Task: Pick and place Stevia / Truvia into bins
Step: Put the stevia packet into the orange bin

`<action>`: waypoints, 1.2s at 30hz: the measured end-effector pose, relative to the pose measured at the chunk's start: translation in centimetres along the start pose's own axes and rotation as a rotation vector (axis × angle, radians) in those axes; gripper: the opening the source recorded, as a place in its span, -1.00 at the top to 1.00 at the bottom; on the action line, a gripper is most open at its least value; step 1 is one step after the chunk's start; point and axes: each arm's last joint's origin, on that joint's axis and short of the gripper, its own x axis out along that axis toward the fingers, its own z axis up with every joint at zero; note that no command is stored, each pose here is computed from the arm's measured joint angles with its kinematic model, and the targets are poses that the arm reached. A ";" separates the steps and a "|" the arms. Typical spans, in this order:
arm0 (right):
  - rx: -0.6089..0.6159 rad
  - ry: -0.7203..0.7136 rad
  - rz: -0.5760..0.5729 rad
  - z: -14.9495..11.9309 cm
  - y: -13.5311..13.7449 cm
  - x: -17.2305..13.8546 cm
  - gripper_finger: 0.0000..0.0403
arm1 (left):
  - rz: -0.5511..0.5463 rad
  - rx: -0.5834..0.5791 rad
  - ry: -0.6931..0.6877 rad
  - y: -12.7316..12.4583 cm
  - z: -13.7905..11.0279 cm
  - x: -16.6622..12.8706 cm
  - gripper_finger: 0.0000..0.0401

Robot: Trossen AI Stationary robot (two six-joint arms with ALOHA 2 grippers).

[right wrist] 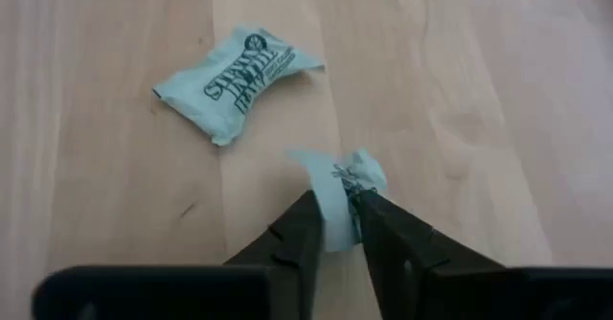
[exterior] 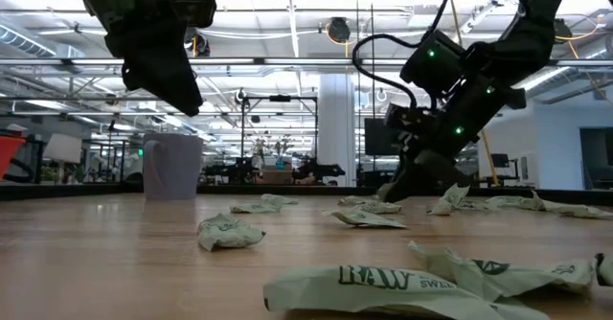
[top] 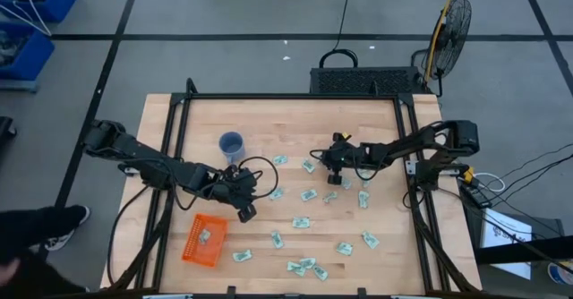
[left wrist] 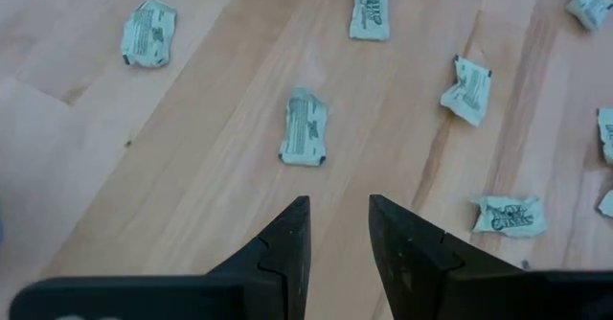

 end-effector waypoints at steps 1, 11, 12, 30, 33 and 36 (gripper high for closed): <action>0.000 -0.006 -0.002 0.0 0.0 0.1 0.77 | -0.001 0.000 -0.001 0.0 0.0 0.0 0.44; 0.048 -0.209 -0.001 2.5 0.5 -1.4 0.99 | 0.097 0.037 -0.137 0.1 0.6 0.0 0.44; 0.064 -0.250 0.013 2.9 0.6 -1.7 0.99 | 0.106 0.058 -0.154 0.1 0.7 -0.1 0.44; 0.130 -0.663 0.384 6.5 3.0 -4.3 0.98 | -0.003 0.183 -0.406 -2.6 2.7 3.2 0.44; 0.134 -0.664 0.385 6.5 3.0 -4.4 0.98 | -0.025 0.217 -0.467 -3.2 3.0 4.3 0.44; 0.135 -0.664 0.385 6.5 3.0 -4.4 0.98 | -0.040 0.255 -0.529 -3.7 3.3 5.4 0.44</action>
